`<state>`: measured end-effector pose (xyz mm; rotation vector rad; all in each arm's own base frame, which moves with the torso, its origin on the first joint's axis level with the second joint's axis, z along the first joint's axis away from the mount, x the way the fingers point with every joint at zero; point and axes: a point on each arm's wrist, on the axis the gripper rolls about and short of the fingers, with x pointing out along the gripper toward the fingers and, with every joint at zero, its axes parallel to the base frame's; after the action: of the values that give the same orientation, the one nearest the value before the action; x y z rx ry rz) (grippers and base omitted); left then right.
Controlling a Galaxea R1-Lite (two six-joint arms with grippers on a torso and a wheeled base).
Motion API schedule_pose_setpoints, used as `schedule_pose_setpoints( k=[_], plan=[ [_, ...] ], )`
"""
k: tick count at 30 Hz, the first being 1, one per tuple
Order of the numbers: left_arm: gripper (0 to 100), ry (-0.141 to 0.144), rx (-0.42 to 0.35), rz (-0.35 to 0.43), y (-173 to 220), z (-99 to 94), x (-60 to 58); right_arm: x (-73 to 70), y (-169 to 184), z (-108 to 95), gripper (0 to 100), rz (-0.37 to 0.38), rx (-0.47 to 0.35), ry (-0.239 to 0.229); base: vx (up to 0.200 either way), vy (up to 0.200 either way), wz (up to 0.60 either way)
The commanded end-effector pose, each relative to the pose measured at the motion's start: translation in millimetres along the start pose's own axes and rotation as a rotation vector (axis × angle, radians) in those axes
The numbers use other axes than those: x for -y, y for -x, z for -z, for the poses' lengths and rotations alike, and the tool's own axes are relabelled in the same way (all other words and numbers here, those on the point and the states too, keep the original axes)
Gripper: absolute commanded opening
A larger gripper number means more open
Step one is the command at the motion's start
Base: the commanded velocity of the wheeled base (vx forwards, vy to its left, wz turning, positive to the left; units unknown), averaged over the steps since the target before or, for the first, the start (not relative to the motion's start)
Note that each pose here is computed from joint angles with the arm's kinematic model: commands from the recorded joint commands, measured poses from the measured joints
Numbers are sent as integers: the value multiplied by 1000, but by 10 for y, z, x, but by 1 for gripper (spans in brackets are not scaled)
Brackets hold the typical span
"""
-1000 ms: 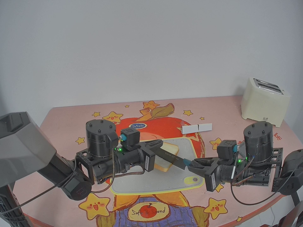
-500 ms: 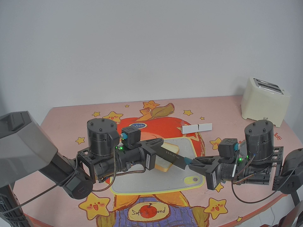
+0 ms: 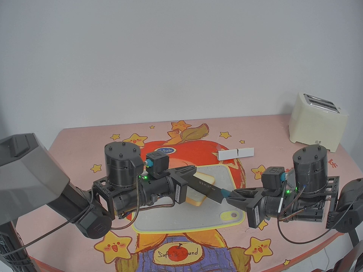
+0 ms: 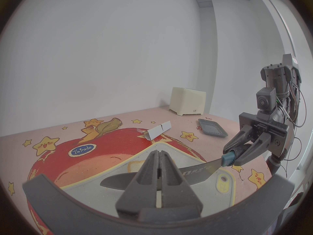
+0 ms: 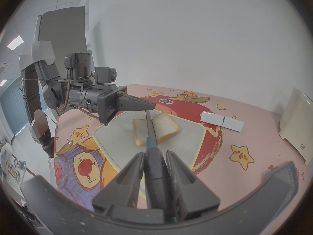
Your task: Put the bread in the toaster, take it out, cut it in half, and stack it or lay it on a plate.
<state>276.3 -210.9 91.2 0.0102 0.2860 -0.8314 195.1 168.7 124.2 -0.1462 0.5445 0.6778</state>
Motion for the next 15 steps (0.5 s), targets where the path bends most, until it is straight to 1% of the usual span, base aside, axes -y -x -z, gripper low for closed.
schedule_pose_setpoints(
  k=[1,5,10,15],
  plan=[
    [0,3,-10,-3,4,26,-8,-8,-34,16,0,-1,-11,2,0,0,0],
    [0,5,-16,-2,13,44,-7,-9,-20,-4,0,-2,0,2,0,0,0],
    [0,3,-17,-2,15,48,-7,-8,53,-81,0,-1,40,1,0,0,0],
    [0,-1,10,1,4,-26,0,-4,42,-56,0,-1,29,0,0,0,0]
  ],
)
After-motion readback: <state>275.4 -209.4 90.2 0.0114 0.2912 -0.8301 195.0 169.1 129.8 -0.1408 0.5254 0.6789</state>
